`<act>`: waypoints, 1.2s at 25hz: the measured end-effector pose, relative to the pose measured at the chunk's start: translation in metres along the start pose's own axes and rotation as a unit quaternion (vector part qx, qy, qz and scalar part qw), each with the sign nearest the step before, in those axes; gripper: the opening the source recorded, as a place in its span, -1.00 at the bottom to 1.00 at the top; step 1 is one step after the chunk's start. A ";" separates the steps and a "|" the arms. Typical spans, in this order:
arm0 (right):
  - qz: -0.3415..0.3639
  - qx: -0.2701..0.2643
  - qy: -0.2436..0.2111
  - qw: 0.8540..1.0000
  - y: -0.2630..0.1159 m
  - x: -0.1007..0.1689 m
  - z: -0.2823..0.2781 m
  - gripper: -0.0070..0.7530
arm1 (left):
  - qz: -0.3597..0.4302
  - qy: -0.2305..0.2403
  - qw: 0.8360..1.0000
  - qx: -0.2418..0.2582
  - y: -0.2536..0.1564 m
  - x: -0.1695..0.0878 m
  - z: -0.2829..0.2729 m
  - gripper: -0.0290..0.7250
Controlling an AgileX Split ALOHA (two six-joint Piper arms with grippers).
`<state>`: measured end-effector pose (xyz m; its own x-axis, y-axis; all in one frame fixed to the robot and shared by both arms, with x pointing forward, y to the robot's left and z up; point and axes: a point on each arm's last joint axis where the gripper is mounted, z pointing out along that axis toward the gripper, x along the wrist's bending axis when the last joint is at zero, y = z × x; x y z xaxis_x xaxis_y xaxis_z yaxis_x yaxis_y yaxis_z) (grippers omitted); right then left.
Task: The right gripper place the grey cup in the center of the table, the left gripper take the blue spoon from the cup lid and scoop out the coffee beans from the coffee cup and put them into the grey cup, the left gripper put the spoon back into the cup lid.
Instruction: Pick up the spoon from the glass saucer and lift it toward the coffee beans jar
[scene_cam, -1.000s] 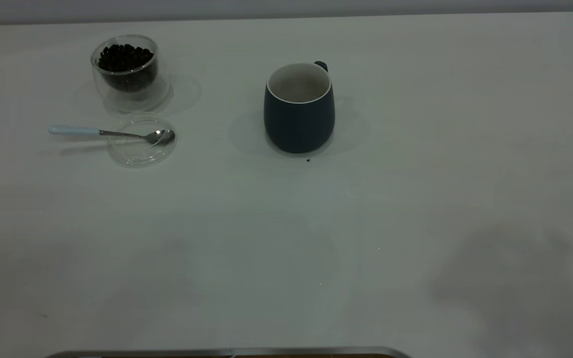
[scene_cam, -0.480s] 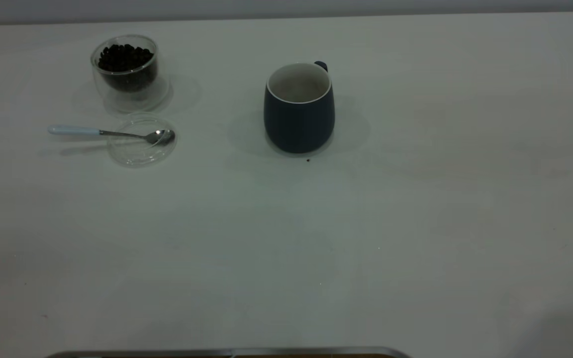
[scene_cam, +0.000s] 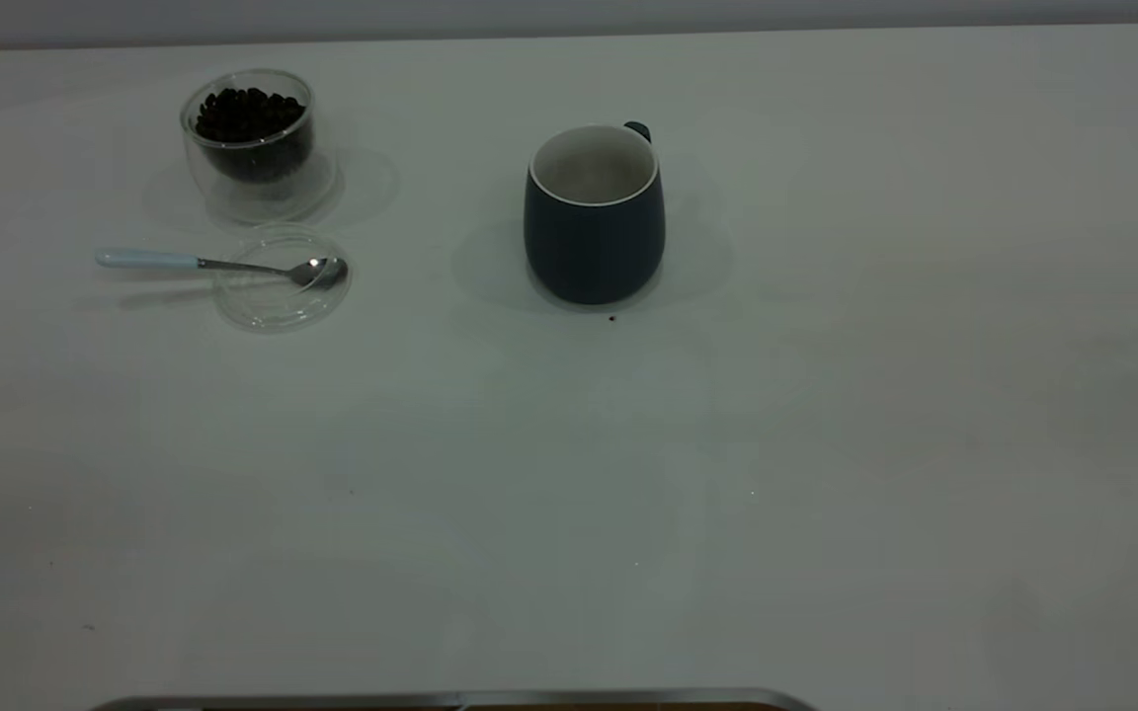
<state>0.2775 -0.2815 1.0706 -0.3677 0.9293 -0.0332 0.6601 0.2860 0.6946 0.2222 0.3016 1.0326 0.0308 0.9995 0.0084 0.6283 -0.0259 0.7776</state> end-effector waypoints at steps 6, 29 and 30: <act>0.033 -0.065 -0.057 0.996 -0.030 0.003 -0.008 0.57 | 0.000 0.000 1.000 0.000 0.000 0.000 0.000 0.64; 0.042 -0.126 -0.074 0.988 -0.051 0.013 -0.016 0.57 | 0.000 0.000 1.000 0.000 0.000 0.000 0.000 0.64; 0.042 -0.124 -0.074 0.989 -0.051 0.013 -0.016 0.57 | 0.000 0.000 1.000 0.000 0.000 0.000 0.000 0.64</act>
<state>0.2284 -0.2875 1.0461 -0.2072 0.9764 -0.0605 0.4966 0.1582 0.8534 0.2221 0.3016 1.0326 0.0308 0.9995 0.0084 0.6289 -0.0259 0.7770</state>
